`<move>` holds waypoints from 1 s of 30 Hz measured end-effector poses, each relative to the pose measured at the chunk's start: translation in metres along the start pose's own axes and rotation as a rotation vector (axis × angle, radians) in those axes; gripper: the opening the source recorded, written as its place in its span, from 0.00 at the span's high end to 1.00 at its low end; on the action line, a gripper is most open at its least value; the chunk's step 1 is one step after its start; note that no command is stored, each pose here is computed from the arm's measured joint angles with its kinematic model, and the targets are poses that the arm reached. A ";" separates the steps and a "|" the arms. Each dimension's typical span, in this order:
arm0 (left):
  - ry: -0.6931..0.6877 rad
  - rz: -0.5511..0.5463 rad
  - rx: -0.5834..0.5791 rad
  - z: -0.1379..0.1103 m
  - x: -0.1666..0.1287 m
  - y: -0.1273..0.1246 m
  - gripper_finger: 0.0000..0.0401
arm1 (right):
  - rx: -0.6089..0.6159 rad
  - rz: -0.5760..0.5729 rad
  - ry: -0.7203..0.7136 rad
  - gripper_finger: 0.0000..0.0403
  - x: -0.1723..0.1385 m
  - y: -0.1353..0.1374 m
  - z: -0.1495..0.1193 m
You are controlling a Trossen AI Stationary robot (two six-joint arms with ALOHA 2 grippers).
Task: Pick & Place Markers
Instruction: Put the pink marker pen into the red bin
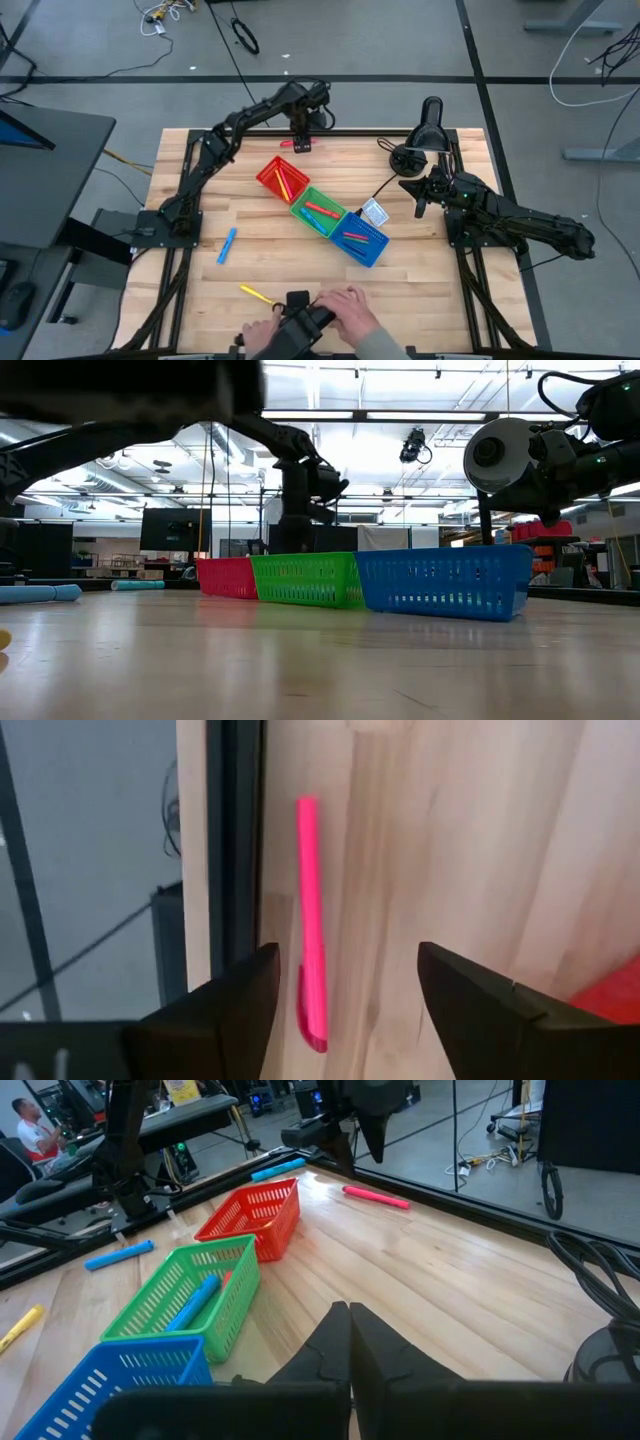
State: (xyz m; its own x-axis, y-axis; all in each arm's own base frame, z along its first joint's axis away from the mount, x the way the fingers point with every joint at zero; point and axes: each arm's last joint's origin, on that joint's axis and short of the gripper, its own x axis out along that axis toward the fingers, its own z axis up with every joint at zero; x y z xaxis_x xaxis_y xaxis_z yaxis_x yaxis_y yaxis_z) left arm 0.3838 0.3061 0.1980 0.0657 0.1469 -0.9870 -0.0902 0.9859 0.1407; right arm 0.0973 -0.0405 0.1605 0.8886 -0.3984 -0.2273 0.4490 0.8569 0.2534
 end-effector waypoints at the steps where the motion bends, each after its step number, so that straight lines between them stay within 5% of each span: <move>1: 0.008 -0.004 -0.005 -0.002 0.003 0.001 0.39 | 0.000 0.000 0.000 1.00 0.000 0.000 0.000; 19: 0.086 0.029 0.036 -0.023 0.056 0.009 0.40 | 0.000 0.000 0.000 1.00 0.000 0.000 0.000; 30: 0.041 -0.013 0.115 -0.024 0.062 0.008 0.41 | 0.000 0.000 0.000 1.00 0.000 0.000 0.000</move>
State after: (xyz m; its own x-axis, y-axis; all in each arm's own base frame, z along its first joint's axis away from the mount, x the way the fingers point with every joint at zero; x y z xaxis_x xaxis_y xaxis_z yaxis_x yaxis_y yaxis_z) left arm 0.3629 0.3213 0.1361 0.0250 0.1334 -0.9907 0.0252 0.9907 0.1341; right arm 0.0973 -0.0405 0.1605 0.8886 -0.3987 -0.2269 0.4491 0.8568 0.2535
